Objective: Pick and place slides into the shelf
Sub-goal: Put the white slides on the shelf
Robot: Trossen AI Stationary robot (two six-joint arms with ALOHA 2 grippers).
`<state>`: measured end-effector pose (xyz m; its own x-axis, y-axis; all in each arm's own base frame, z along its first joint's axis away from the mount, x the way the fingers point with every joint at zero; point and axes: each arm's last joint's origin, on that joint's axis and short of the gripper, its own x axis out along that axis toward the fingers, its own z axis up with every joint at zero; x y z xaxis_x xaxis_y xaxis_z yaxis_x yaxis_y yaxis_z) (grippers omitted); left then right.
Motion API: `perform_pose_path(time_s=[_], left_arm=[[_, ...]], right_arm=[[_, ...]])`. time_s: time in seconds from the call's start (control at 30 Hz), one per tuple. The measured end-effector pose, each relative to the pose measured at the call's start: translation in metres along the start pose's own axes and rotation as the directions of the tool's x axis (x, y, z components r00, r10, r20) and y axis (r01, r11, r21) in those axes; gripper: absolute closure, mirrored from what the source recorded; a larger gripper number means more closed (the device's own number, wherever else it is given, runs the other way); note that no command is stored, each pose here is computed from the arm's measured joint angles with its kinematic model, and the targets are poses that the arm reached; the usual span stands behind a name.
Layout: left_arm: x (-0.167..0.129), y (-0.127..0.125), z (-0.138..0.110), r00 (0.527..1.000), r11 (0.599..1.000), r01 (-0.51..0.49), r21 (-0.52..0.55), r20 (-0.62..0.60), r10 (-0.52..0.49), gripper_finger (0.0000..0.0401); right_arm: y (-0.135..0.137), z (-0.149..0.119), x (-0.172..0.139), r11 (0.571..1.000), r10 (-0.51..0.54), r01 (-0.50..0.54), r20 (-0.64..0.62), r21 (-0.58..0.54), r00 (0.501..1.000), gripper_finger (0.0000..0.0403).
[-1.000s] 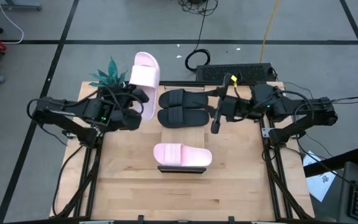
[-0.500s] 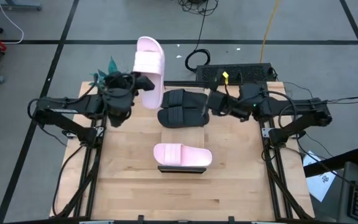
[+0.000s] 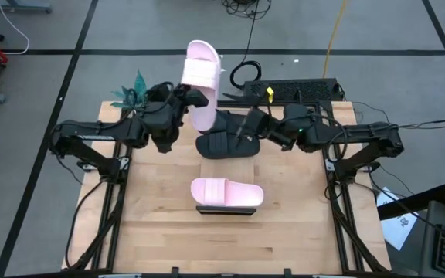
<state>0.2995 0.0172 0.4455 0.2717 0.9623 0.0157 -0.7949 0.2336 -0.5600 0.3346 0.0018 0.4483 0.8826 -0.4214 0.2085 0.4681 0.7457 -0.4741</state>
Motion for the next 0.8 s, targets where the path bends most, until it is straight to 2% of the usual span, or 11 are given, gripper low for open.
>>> perform_pose_path(time_s=[0.27, 0.47, 0.8], left_arm=[[0.003, -0.003, 0.0, 0.999, 0.999, 0.034, -0.015, -0.004, -0.034, 0.0401], [0.003, -0.004, 0.0, 0.998, 0.998, 0.055, -0.017, -0.014, -0.055, 0.0401], [0.005, -0.004, 0.0, 0.998, 0.998, 0.06, -0.016, -0.016, -0.06, 0.0401]], right_arm=[[-0.005, -0.008, 0.007, 0.996, -0.085, 0.084, -0.049, -0.034, 0.995, 0.0195], [-0.016, -0.015, 0.012, 0.993, -0.121, 0.121, -0.067, 0.001, 0.99, 0.0195], [-0.02, -0.018, 0.014, 0.992, -0.124, 0.126, -0.068, 0.022, 0.99, 0.0195]])
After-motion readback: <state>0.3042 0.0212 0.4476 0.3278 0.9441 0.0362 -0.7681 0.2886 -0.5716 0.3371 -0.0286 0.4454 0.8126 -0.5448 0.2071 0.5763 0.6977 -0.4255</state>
